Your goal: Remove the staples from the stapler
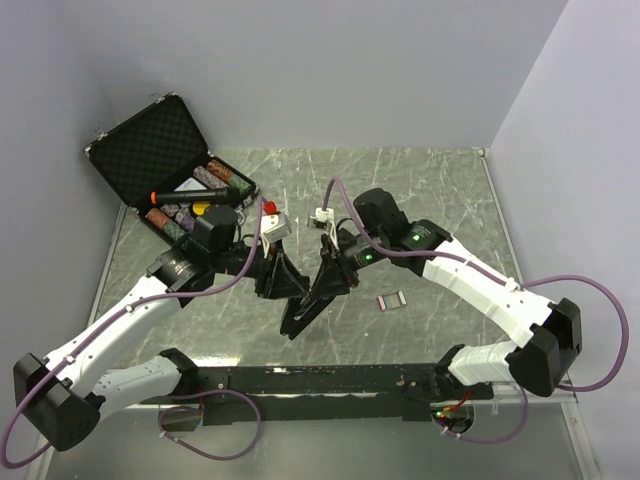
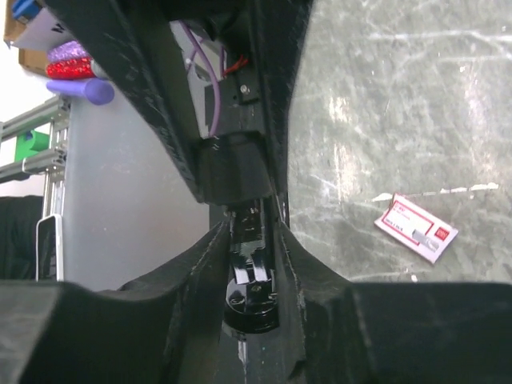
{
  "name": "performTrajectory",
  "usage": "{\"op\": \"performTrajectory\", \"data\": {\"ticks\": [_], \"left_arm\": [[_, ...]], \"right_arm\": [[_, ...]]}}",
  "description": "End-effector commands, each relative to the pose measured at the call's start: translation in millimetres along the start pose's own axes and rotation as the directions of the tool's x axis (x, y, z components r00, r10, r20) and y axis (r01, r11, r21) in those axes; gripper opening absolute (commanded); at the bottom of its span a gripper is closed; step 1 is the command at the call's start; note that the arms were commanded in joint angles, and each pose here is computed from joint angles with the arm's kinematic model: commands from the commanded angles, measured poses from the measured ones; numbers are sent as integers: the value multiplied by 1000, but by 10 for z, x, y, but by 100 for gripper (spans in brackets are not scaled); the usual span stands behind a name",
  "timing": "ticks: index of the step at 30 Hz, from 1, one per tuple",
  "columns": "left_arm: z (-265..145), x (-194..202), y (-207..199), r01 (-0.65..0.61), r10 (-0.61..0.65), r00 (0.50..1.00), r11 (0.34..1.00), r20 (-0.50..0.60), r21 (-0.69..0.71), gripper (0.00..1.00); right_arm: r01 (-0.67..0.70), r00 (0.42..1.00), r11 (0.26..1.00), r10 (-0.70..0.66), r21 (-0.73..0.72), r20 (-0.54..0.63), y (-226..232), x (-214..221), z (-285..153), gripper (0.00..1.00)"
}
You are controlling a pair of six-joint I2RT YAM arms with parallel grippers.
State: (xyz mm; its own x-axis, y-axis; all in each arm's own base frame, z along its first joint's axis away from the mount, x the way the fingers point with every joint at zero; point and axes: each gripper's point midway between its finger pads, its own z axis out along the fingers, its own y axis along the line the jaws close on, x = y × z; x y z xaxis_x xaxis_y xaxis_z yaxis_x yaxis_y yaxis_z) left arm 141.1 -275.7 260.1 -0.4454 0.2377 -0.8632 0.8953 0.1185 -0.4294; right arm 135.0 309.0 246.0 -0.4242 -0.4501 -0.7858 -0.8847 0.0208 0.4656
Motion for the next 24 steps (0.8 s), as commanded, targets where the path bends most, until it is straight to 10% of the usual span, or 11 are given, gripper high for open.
{"op": "performTrajectory", "data": {"ticks": [1,16,24], "left_arm": [[-79,-414,-188,-128,124,987,991,103,26,1],[-280,-863,-107,-119,172,929,977,329,-176,1],[-472,-1085,-196,-110,206,868,967,451,-231,1]], "right_arm": [[57,998,998,-57,0,19,91,-9,-45,34],[-10,999,998,7,64,46,-128,92,77,16],[-54,997,998,51,44,60,-184,128,169,27]]}}
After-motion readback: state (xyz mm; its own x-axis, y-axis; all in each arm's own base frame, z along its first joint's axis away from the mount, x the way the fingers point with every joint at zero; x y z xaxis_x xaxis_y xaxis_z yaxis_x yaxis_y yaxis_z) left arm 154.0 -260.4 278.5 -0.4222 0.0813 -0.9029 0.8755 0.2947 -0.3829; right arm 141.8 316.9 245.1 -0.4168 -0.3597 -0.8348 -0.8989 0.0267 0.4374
